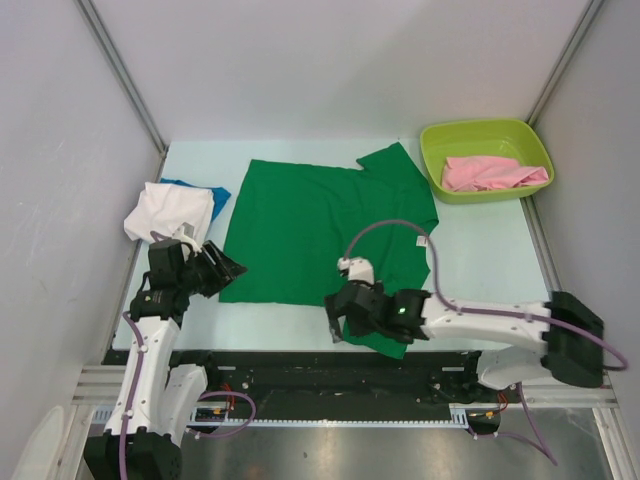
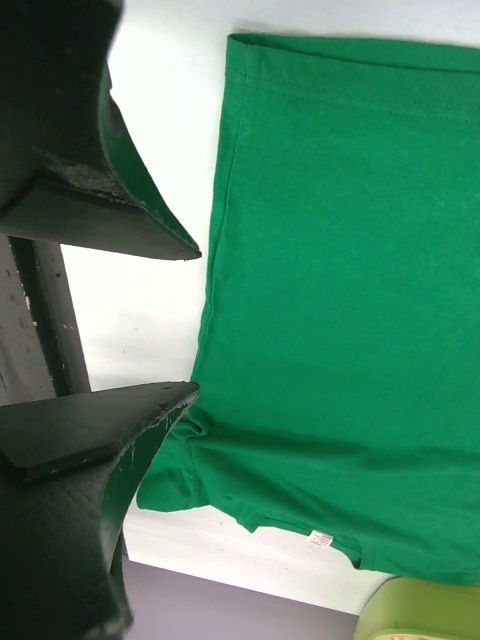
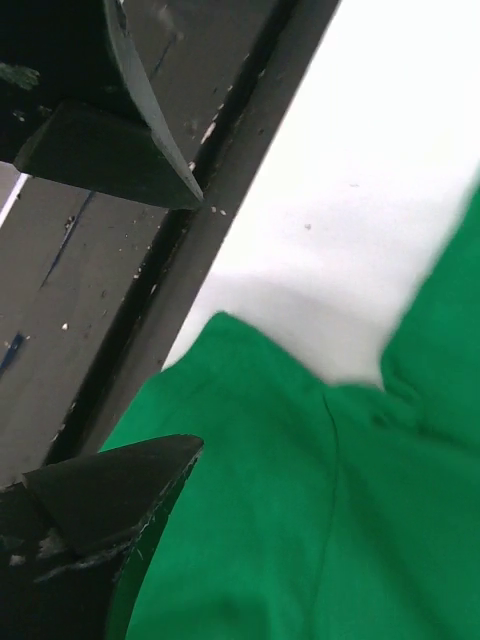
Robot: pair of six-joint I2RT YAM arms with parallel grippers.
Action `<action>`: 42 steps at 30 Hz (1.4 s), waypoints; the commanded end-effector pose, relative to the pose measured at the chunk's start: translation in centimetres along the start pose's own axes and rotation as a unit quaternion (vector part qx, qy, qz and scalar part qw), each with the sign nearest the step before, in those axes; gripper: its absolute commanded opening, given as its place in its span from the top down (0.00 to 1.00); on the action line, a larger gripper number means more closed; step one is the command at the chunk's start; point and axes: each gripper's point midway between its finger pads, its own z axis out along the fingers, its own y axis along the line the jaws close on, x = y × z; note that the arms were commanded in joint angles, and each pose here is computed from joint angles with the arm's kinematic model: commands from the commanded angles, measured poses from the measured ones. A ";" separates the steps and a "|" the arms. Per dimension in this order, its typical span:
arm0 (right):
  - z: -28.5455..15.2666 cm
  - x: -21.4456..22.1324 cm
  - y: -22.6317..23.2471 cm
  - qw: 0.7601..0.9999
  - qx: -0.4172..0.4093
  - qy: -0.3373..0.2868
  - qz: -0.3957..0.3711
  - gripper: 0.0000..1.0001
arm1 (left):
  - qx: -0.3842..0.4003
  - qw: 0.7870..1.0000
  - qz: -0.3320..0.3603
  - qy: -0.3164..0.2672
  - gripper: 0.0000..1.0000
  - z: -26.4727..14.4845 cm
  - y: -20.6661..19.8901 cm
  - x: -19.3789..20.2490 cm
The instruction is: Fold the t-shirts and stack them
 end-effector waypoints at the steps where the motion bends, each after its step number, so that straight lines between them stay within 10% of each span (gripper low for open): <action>1: -5.4 -6.2 -7.2 0.986 0.108 -0.102 0.079 0.01 | 0.030 0.999 0.027 -0.007 0.43 -0.4 -1.2 -0.4; 14: -3.2 -8.9 -22.2 0.940 0.210 -0.081 0.258 0.01 | 0.025 0.999 0.036 -0.007 0.43 -0.3 -1.2 -0.8; 31: 0.7 -4.3 -25.1 0.912 0.173 -0.068 0.365 0.17 | 0.026 0.999 0.035 -0.003 0.43 -0.2 -1.2 -0.6; 42: 3.0 -3.0 -25.7 0.906 0.182 -0.044 0.380 0.56 | 0.025 0.999 0.036 -0.002 0.43 -0.2 -1.2 -0.6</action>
